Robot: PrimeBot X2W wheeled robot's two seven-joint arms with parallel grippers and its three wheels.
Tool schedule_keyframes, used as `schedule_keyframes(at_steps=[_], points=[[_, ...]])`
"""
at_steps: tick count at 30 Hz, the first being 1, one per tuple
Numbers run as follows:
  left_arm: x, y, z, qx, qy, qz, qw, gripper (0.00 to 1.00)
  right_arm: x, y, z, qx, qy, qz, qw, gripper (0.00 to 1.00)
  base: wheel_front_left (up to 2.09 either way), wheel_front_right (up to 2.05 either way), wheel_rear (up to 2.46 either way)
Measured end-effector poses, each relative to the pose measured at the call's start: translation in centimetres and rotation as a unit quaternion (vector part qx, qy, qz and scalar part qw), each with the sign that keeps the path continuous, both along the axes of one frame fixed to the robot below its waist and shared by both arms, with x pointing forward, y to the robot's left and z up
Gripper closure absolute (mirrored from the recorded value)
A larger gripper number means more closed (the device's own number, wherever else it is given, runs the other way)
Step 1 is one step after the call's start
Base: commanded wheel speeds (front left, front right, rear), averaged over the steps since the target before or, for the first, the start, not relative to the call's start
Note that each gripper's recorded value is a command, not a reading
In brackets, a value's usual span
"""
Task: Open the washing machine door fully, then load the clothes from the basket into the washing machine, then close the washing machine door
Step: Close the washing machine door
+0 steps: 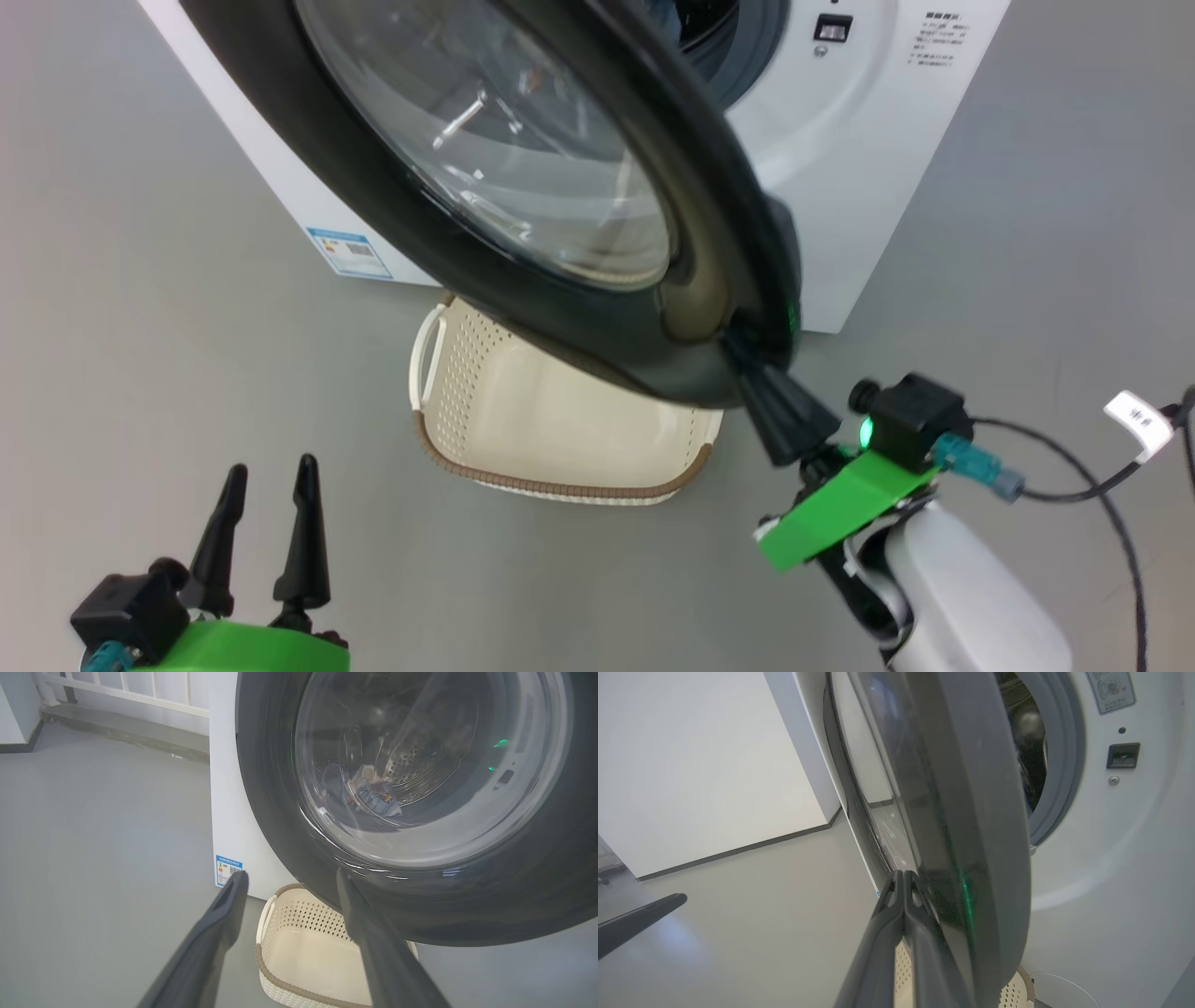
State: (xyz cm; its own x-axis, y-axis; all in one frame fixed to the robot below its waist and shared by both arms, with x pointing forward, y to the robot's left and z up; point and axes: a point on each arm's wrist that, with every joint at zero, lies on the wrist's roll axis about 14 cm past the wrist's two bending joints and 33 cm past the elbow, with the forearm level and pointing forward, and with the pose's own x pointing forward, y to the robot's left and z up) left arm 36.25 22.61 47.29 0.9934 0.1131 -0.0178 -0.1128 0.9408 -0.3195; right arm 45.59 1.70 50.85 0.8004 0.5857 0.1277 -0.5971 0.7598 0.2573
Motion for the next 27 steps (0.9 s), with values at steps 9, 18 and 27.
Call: schedule_keyframes(at_steps=[9, 18, 27], points=[[1.3, -0.4, -0.4, 0.000, 0.004, -0.006, 1.000, 0.00, 4.1, -1.6, 0.6, 0.001, -0.019, -0.034, 0.999, 1.00, 0.00, 0.00, 0.00], [1.9, -0.5, -0.6, 0.003, 0.006, -0.008, 1.000, 0.00, 7.7, -2.7, 1.0, 0.003, -0.031, -0.057, 0.998, 1.00, 0.00, 0.00, 0.00], [2.4, -0.6, -0.8, 0.001, 0.008, -0.003, 1.000, 0.00, 11.3, -3.5, 2.0, 0.012, -0.049, -0.079, 0.996, 1.00, 0.00, 0.00, 0.00]])
